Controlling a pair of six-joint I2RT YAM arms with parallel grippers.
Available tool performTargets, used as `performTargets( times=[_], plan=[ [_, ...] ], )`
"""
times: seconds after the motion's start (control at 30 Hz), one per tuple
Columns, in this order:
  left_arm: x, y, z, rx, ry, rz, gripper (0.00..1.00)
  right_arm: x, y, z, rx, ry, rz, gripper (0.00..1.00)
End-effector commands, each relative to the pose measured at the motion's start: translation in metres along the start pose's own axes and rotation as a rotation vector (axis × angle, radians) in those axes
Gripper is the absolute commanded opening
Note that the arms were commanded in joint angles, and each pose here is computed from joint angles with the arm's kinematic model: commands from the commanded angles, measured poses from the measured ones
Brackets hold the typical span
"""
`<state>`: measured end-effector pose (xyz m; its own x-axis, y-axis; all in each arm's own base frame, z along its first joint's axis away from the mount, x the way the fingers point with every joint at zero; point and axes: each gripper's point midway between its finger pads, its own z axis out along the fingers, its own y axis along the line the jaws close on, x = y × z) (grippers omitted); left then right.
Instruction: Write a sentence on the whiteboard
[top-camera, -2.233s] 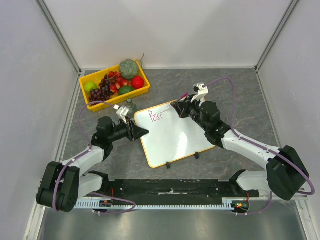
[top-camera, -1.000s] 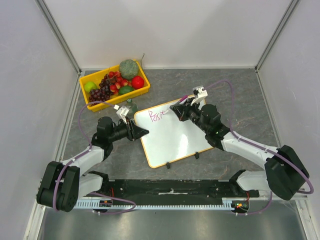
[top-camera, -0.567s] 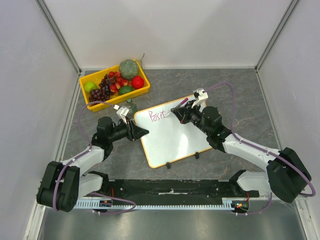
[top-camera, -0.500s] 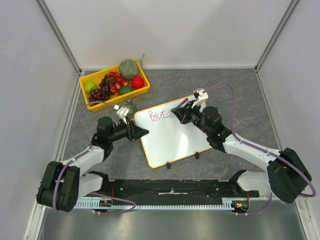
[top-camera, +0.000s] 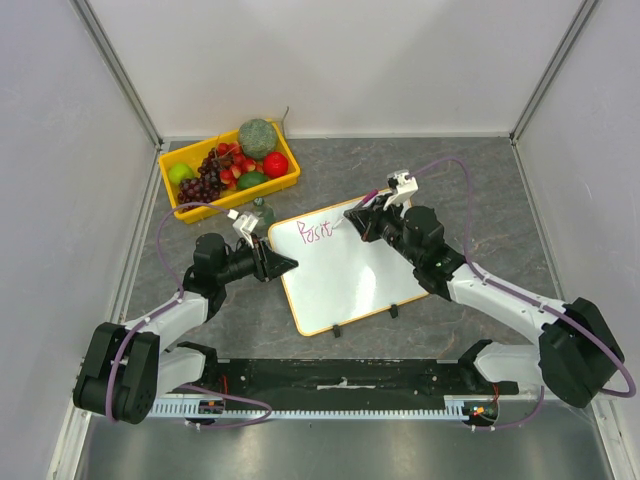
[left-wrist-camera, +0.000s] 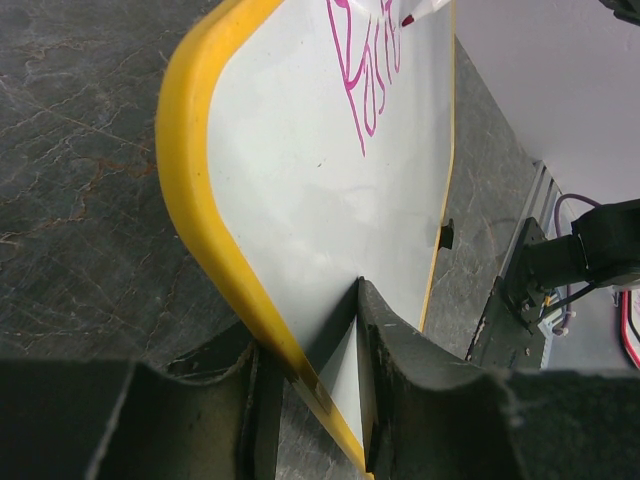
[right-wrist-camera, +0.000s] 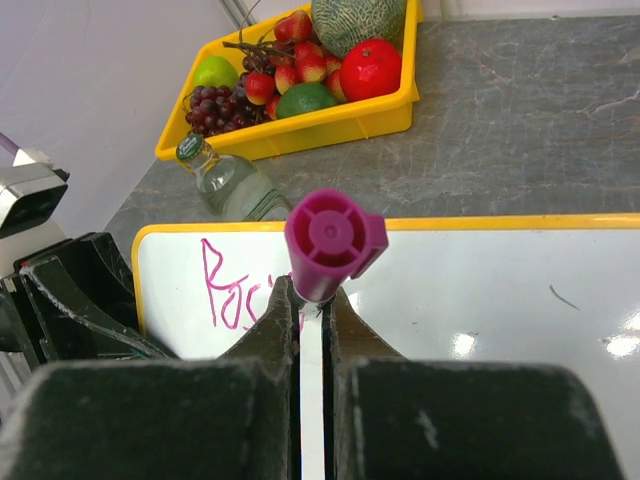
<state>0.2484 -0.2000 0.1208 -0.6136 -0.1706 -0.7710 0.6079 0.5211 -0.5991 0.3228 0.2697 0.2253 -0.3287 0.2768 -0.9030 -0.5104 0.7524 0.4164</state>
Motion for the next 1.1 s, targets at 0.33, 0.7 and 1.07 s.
performTargets(
  times=[0.33,0.7,1.07],
  plan=[
    [0.007,0.005,0.002,-0.013,0.027,0.054,0.02,-0.037,0.005,0.009,0.018,-0.082,-0.036,0.00],
    [0.008,0.005,0.002,-0.011,0.030,0.052,0.02,-0.015,-0.007,0.010,0.045,-0.033,-0.050,0.00],
    [0.008,0.005,0.002,-0.010,0.032,0.051,0.02,0.002,-0.010,0.000,0.031,0.003,-0.037,0.00]
  ],
)
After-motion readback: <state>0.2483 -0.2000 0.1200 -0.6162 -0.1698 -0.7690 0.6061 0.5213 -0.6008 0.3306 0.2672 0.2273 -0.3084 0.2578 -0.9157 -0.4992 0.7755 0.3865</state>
